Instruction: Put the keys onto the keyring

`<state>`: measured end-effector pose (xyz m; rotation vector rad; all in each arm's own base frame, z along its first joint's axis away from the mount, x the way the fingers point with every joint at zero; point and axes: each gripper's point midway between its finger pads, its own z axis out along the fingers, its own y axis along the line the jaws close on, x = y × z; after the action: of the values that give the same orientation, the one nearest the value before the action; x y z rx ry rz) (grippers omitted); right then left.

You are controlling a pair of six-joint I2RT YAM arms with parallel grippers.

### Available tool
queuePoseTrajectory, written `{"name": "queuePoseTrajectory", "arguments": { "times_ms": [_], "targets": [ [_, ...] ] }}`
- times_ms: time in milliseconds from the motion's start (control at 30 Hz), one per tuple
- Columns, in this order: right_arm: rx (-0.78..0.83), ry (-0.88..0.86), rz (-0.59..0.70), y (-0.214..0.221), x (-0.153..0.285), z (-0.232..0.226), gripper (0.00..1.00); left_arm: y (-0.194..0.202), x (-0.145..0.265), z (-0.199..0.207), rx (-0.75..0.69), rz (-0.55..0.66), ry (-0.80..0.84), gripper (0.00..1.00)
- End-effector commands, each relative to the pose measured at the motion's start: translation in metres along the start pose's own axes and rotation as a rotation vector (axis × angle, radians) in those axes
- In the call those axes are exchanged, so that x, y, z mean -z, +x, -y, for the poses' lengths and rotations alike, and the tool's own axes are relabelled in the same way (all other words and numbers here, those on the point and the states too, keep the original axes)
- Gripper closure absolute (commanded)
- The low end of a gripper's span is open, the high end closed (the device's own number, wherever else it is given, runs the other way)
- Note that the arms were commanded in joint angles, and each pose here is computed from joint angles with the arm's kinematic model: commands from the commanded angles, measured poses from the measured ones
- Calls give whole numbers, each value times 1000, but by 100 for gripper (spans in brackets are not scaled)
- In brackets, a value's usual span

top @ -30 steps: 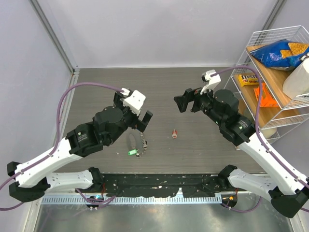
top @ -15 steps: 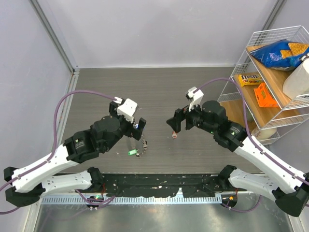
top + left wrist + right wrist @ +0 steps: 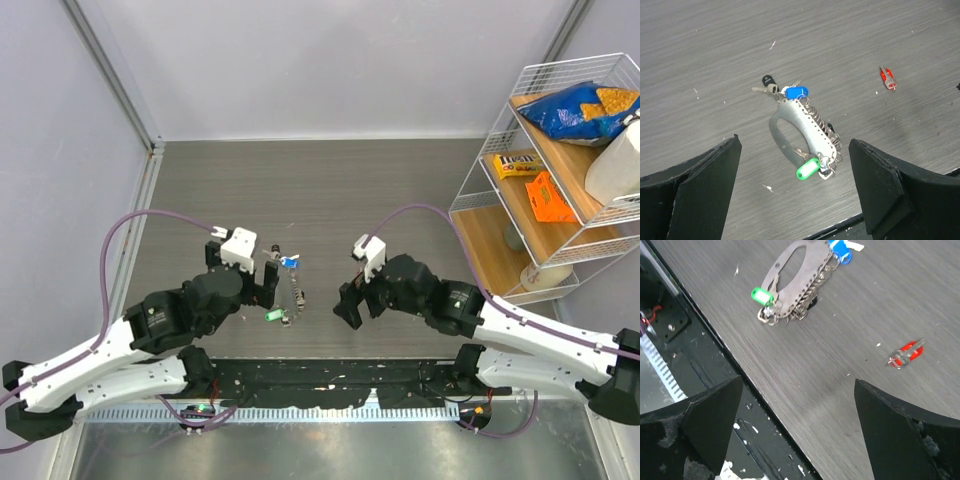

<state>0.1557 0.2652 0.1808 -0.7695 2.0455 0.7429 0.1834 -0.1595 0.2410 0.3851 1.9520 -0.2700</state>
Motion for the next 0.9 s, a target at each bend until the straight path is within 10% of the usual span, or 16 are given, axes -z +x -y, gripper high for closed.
{"name": "queuePoseTrajectory", "arguments": {
  "times_ms": [0,867],
  "targets": [
    [45,21,41,5,-12,-12,0,10,5,-6,103,12,-7,4],
    [478,-52,243,59,-80,-72,42,49,13,-8,128,4,82,4]
  ]
}}
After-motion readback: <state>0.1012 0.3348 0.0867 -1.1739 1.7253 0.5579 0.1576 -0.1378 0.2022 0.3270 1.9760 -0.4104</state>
